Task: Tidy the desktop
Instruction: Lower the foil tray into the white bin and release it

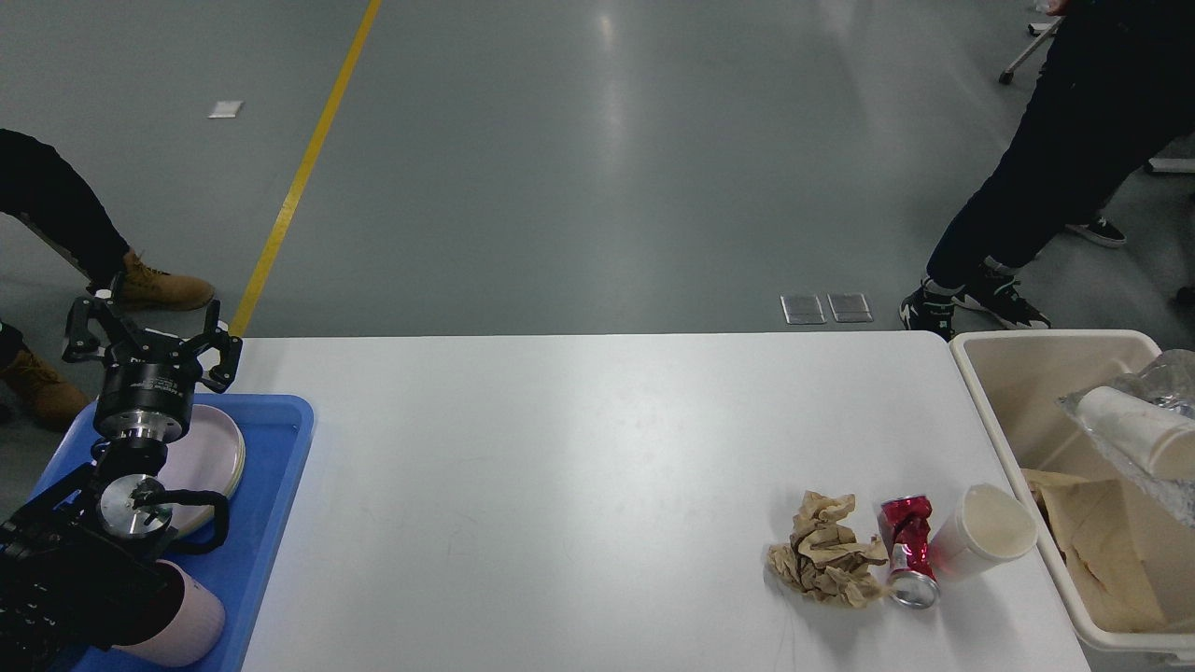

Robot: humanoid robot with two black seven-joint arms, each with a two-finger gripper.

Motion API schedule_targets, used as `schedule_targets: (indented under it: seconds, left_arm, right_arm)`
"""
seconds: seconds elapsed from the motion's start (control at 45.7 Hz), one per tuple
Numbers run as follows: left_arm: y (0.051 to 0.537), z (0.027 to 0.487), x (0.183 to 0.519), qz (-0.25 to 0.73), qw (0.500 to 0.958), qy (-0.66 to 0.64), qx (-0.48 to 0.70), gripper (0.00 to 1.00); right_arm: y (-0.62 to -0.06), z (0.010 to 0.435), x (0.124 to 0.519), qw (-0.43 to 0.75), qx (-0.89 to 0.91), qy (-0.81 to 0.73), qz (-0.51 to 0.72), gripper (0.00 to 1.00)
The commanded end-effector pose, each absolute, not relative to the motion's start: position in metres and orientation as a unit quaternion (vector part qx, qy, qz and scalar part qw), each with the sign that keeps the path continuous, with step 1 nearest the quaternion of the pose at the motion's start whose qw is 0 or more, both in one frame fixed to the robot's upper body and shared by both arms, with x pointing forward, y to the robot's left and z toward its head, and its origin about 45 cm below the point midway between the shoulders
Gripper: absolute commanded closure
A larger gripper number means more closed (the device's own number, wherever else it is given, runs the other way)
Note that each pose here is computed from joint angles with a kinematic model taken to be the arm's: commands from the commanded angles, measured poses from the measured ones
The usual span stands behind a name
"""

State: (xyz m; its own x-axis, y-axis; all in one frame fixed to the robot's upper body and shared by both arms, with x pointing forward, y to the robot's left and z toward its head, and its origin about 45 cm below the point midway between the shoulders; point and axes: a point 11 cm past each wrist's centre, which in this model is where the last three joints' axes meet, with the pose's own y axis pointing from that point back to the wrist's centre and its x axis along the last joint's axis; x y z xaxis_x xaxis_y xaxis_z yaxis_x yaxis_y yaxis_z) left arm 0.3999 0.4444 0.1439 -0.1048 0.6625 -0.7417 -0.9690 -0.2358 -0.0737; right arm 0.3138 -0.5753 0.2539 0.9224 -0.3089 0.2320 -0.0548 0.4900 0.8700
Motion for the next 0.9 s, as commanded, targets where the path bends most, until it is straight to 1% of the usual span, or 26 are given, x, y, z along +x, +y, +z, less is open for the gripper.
schedule_targets:
  seconds: [0.0,0.197,0.482,0.635,0.876]
  left_arm:
    - [0.444,0.144,0.4,0.708,0.576,0.225,-0.341,0.04]
    - [0.445,0.144,0.4,0.709,0.576,0.225,-0.341,0.04]
    - [0.444,0.144,0.4,0.708,0.576,0.225,-0.341,0.04]
    - [0.445,0.144,0.4,0.709,0.576,0.225,-0.341,0.04]
    - [0.444,0.144,0.4,0.708,0.576,0.225,-0.341,0.04]
  right_arm:
    - [-0.582,0.24,0.313,0.851,0.485,-0.196,-0.047,1.0]
    - [-0.579,0.222,0.323,0.858,0.471,-0.204,0.001,1.0]
    - [-0.559,0.168,0.337,0.867,0.459,-0.183,0.064,1.0]
    - [-0.559,0.159,0.346,0.871,0.447,-0.187,0.082,1.0]
    - [-0.57,0.152,0.34,0.88,0.428,-0.188,0.088,1.0]
